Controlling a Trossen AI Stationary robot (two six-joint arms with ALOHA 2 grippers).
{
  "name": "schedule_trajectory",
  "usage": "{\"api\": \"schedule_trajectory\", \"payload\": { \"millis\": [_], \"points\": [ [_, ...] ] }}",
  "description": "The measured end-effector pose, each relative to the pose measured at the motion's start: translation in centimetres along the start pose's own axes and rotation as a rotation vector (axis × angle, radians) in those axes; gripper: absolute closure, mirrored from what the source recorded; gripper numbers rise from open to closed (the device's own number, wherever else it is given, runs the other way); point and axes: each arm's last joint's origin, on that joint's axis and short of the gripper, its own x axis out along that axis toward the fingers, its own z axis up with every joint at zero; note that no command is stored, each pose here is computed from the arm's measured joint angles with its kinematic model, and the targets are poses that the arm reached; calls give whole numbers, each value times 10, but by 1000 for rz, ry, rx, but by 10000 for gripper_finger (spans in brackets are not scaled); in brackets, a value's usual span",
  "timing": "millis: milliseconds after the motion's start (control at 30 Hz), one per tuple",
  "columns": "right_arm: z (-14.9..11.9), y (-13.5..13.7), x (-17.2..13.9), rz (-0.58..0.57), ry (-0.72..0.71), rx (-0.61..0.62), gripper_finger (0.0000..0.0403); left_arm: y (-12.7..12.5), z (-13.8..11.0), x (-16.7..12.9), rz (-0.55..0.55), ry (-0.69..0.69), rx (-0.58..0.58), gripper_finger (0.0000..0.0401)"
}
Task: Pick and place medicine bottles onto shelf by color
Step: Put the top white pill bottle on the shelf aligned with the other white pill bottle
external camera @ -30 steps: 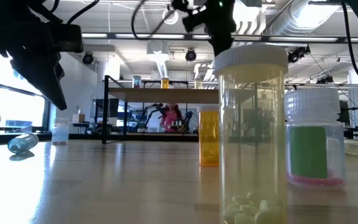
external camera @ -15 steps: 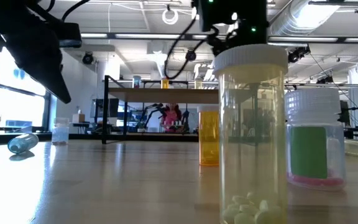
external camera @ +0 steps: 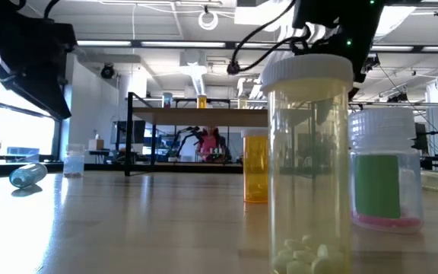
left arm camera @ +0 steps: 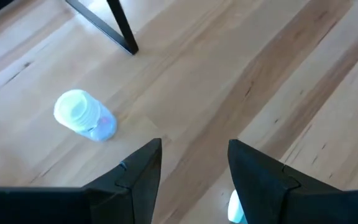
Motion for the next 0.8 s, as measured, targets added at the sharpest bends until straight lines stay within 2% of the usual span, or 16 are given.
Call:
{"api": "schedule_trajectory", "payload": {
  "millis": [200,333,500,667,800],
  "points": [
    [-3,-5,-7,62,-114,39,206,0,0,0,-9,17,-39,226],
    [-1,-4,-7,81,-160,17,206,1,1,3,-16,86,-84,222],
    [3,-2,-8,92,-198,-27,206,5,3,7,9,169,-160,196],
    [4,-2,-8,93,-209,-50,206,8,3,10,59,175,-230,161],
    [4,-2,-8,92,-207,-57,206,6,3,16,118,127,-264,149]
  ]
}}
